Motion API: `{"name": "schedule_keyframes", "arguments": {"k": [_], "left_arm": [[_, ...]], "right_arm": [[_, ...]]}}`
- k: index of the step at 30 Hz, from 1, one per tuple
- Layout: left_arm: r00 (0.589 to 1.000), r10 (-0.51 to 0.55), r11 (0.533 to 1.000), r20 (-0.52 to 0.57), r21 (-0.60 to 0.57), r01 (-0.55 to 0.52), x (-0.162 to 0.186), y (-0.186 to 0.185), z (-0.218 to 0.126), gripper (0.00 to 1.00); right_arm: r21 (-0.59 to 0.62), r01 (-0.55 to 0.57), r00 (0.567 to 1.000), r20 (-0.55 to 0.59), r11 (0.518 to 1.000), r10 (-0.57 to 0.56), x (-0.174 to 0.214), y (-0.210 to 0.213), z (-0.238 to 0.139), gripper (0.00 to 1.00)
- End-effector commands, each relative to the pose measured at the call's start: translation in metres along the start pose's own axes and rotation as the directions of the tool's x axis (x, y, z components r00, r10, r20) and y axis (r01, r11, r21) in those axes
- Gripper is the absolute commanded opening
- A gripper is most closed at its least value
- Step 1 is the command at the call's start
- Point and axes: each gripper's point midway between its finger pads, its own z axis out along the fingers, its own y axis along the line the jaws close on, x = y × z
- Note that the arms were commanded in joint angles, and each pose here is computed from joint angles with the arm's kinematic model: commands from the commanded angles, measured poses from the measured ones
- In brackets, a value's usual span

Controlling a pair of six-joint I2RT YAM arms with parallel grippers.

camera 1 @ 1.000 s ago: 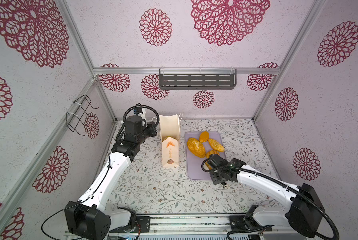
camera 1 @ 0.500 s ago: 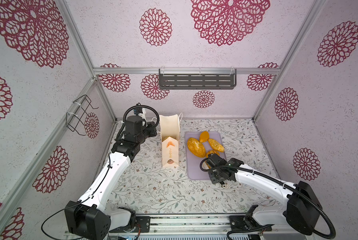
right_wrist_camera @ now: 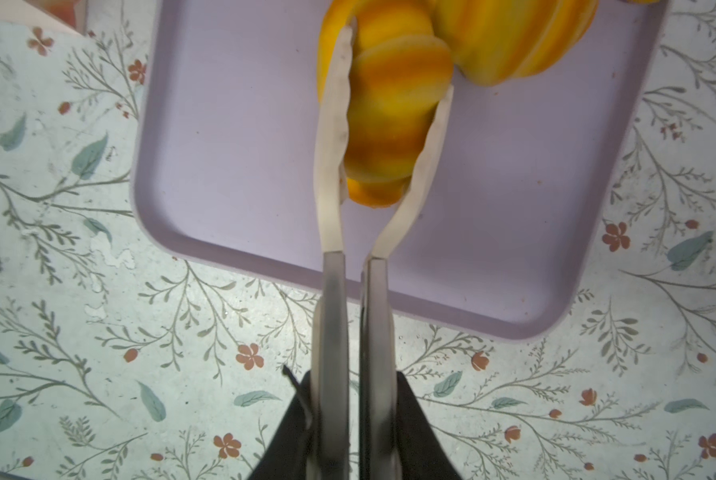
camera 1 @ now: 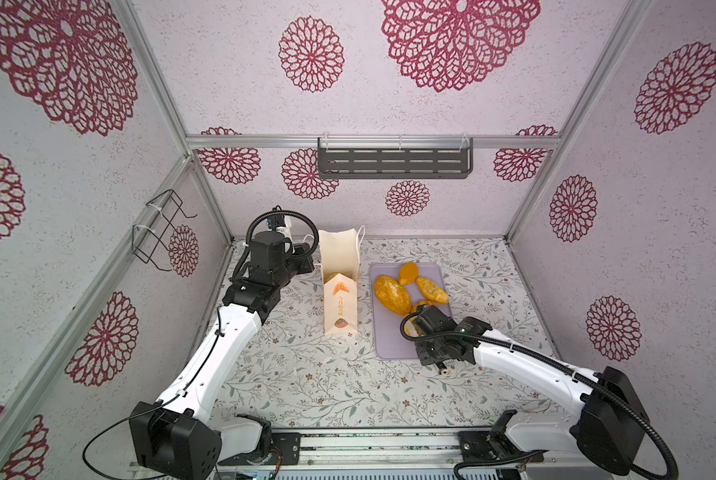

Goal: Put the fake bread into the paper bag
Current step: 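Lower the tongs onto the striped yellow roll nearest the robot and close them, then lift the striped yellow roll with the tongs high above the tray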

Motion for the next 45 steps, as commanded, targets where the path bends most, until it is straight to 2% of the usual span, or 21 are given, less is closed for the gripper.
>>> {"name": "schedule_keyframes", "arguments": {"k": [1,9,19,32,45], "left_arm": [[0.999,0.010,1.000,0.032,0.019,-0.010,-0.008,-0.007,-0.005,0.00],[0.999,-0.023,0.999,0.031,0.046,0.021,-0.007,-0.010,-0.005,0.00],[0.999,-0.036,0.997,0.039,0.063,0.034,-0.008,-0.012,-0.006,0.00],[0.998,-0.030,0.998,0.054,0.056,0.027,-0.011,-0.012,-0.011,0.00],[0.998,-0.023,0.998,0.050,0.062,0.020,-0.014,-0.014,-0.013,0.00]], "right_arm": [[-0.051,-0.084,0.994,0.070,0.995,0.088,-0.013,0.004,-0.014,0.27],[-0.128,-0.169,0.970,0.156,0.977,0.188,-0.025,0.007,-0.039,0.26],[-0.245,-0.259,0.918,0.239,0.934,0.317,-0.029,0.007,-0.059,0.26],[-0.275,-0.223,0.900,0.310,0.935,0.305,-0.040,0.007,-0.074,0.25],[-0.222,-0.127,0.898,0.389,0.967,0.207,-0.074,0.011,-0.101,0.23]]}}
